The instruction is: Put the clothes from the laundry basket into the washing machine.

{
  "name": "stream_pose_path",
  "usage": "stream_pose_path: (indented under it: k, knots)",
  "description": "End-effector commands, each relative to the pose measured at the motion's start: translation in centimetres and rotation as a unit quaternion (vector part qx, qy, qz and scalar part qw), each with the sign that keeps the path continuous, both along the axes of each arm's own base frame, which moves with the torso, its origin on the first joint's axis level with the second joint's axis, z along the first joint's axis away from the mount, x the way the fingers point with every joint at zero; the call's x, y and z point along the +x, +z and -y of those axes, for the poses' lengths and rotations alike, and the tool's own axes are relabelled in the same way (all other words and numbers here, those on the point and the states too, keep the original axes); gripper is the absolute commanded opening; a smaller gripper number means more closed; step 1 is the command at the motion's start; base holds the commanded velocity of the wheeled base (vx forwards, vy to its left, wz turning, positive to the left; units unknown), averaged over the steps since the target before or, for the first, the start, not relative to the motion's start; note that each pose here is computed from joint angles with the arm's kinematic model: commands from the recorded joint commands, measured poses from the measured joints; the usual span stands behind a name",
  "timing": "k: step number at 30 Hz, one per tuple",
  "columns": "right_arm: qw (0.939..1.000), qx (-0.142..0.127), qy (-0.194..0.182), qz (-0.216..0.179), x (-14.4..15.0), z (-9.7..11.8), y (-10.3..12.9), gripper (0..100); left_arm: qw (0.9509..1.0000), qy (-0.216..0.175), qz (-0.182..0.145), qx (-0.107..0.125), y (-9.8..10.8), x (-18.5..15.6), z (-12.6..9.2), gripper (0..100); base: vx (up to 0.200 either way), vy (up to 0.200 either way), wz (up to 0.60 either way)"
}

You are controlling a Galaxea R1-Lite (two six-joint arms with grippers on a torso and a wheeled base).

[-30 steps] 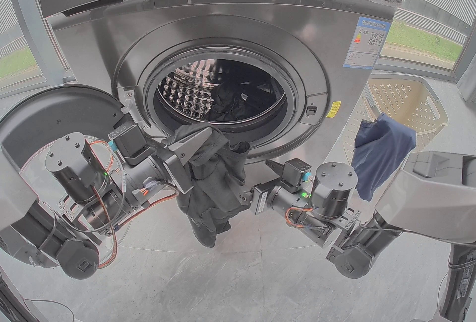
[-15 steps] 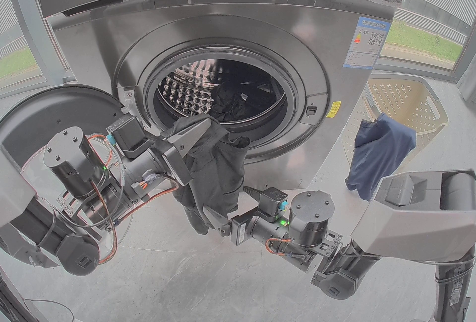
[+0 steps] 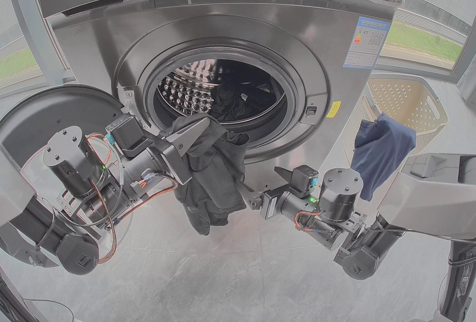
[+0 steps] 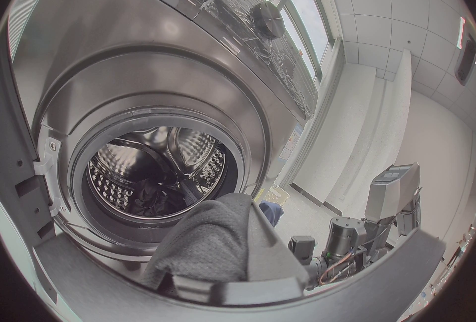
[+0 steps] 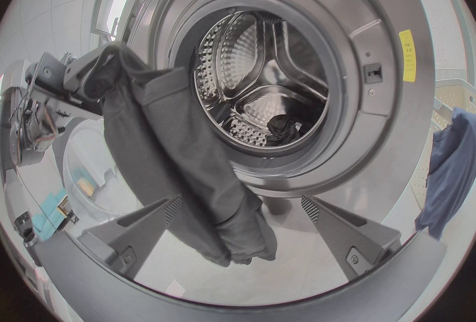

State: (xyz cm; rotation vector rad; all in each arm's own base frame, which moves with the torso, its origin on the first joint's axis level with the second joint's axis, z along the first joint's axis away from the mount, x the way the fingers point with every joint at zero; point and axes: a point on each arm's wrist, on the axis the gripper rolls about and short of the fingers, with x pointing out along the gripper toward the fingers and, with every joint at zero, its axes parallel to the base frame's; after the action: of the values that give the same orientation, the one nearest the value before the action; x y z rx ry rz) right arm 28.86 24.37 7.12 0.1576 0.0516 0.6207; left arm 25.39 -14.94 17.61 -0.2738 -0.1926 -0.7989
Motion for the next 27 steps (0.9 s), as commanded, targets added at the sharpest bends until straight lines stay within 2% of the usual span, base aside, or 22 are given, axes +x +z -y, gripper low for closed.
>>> stream_pose_path:
  k: [1, 6, 9, 18, 22, 27]
  knots:
    - [0.9998, 0.01, -0.013, 0.012, 0.6, 0.9, 1.2, 100, 1.0, 0.0, -0.001, 0.0, 0.0, 0.0, 0.0, 0, 0.0, 0.0, 0.0]
    - [0.9998, 0.005, -0.017, 0.006, 1.1, 1.1, 0.5, 100, 1.0, -0.001, 0.0, -0.001, 0.0, -0.1, 0.0, 0, 0.0, 0.0, 0.0]
    - [0.9999, -0.007, -0.007, -0.008, 1.3, 0.0, -1.5, 100, 1.0, -0.002, 0.001, -0.002, 0.1, -0.1, 0.1, 0, 0.0, 0.0, 0.0]
    - [0.9991, -0.025, 0.034, -0.009, 0.5, -3.4, -3.8, 100, 1.0, -0.001, 0.004, -0.003, 0.3, -0.1, 0.0, 0, 0.0, 0.0, 0.0]
    - [0.9987, -0.025, 0.044, -0.008, 0.1, -4.3, -4.1, 100, 1.0, -0.002, 0.004, -0.003, 0.3, -0.1, 0.1, 0, 0.0, 0.0, 0.0]
    - [0.9992, -0.016, 0.036, 0.0, 0.8, -4.1, -3.6, 100, 1.0, -0.002, 0.005, -0.005, 0.4, -0.2, 0.0, 0, 0.0, 0.0, 0.0]
